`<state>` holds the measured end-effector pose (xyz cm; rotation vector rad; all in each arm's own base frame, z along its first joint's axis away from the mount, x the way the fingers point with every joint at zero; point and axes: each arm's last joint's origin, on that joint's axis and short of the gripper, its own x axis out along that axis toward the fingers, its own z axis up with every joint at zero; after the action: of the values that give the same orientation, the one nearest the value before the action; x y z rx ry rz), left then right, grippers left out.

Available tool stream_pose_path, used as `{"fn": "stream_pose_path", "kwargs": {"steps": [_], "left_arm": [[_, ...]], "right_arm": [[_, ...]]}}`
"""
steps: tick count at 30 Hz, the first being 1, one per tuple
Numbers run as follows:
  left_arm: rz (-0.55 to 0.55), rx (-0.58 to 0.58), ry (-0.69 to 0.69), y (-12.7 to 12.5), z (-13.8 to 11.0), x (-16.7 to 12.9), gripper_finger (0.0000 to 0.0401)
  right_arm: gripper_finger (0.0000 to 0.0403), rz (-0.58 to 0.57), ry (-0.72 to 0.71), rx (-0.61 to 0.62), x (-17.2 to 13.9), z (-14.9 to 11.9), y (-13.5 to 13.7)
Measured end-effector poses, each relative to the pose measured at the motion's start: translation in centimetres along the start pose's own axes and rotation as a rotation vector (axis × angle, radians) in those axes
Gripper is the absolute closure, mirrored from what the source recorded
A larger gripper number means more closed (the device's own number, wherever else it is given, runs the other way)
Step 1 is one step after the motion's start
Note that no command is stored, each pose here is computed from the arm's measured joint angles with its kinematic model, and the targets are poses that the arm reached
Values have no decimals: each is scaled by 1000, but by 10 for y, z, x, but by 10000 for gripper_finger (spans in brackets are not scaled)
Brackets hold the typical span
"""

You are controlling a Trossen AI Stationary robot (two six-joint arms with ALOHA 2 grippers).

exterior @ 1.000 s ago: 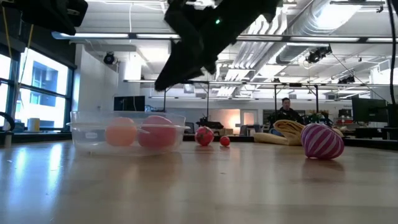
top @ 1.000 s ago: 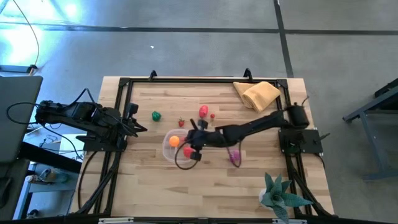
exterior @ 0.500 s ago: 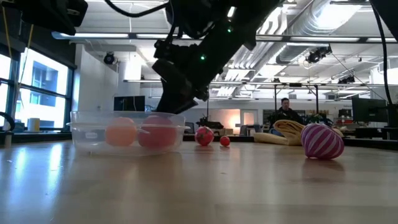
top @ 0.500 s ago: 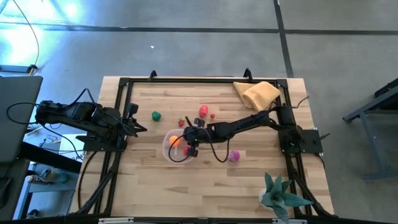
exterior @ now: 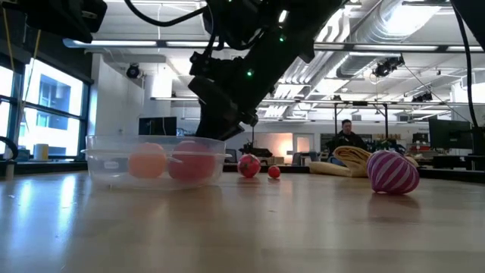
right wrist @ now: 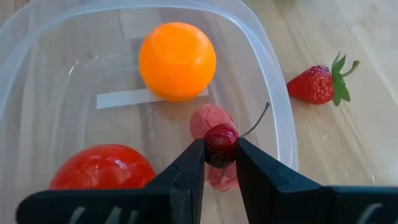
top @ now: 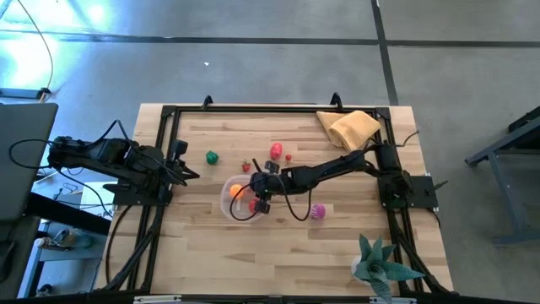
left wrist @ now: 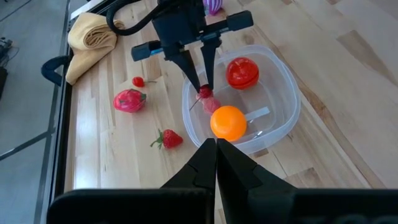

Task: Pick and placing Produce into tupperware
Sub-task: Put the bottom red cherry into the transparent container, then put the onion into the transparent container

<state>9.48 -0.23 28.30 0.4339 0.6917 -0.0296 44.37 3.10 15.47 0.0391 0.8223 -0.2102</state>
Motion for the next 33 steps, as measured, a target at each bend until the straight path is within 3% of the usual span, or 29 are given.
{"fn": "stream_pose_path", "kwargs": {"steps": [25,33], "left_arm": [[0,0,0,0,0,0,398],[0,0,0,0,0,0,398]], "right_arm": [[256,-4,1,-32,-3,0,2],[253,-70,-71,-65,-74,18,32]]}}
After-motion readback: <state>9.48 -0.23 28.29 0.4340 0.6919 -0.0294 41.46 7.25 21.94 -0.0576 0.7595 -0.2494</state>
